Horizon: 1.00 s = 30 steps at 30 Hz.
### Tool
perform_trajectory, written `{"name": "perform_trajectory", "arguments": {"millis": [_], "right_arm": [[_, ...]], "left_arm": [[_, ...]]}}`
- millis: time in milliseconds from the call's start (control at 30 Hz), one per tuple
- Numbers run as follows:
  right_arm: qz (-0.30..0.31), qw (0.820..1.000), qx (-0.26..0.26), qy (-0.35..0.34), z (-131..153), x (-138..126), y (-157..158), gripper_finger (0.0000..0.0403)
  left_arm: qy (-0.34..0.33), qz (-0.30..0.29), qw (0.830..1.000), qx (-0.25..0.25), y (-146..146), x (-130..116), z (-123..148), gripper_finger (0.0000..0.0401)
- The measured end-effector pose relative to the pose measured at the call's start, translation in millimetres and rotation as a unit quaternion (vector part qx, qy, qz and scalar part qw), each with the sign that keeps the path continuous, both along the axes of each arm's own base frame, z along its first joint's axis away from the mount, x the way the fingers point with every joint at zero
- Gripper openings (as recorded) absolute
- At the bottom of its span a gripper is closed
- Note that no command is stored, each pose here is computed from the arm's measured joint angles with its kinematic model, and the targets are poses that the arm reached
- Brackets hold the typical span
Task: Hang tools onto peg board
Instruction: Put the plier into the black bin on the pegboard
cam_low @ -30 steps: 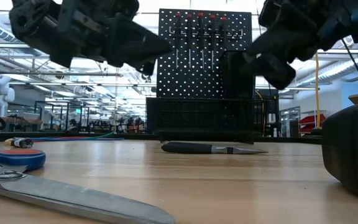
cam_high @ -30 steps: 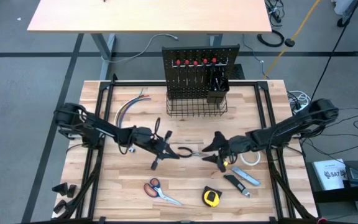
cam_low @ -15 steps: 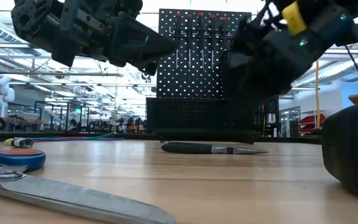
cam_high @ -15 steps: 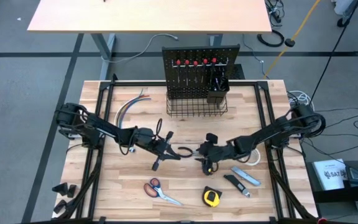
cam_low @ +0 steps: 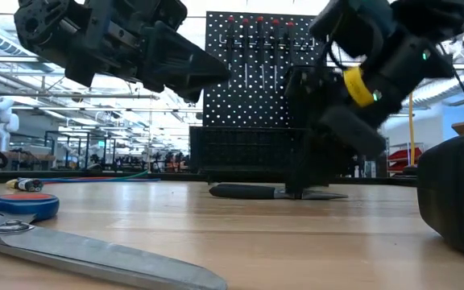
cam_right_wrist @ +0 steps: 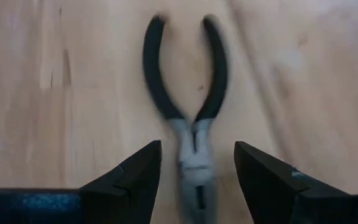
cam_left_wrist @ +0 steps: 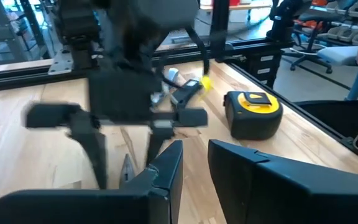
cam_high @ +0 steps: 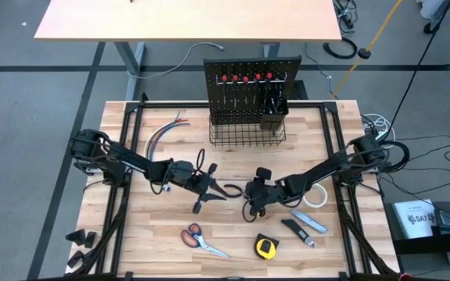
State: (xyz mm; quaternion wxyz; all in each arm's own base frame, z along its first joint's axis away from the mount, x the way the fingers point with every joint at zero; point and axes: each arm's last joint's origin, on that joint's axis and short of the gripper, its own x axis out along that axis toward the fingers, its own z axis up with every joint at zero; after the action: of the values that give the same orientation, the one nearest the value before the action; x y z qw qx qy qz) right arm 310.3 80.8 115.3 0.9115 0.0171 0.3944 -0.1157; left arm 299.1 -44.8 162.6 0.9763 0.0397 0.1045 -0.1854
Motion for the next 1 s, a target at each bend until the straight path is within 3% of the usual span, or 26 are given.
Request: {"name": "perform_trajectory", "arguments": {"millis": [200, 467, 767, 1000], "right_arm": [[-0.009, 1.000, 0.011, 0.020, -16.3, 1.9, 0.8, 0.0180], [-0.002, 0.999, 0.028, 0.033, -18.5, 0.5, 1.4, 0.0057], [0.016, 1.000, 0.003, 0.017, -4.8, -0.1, 0.7, 0.0057], [-0.048, 0.993, -0.104, -0.002, 33.4, -20.9, 0.3, 0.0057]], "left_arm": [[0.004, 0.004, 1.000, 0.001, 0.4, -0.1, -0.7, 0.0094], [0.016, 0.030, 0.999, 0.009, 2.3, -0.2, -3.3, 0.0094], [0.028, 0.037, 0.999, 0.013, 3.0, -0.7, -5.7, 0.0094], [0.038, 0.058, 0.998, -0.003, 13.7, -4.1, 3.2, 0.0094]]}}
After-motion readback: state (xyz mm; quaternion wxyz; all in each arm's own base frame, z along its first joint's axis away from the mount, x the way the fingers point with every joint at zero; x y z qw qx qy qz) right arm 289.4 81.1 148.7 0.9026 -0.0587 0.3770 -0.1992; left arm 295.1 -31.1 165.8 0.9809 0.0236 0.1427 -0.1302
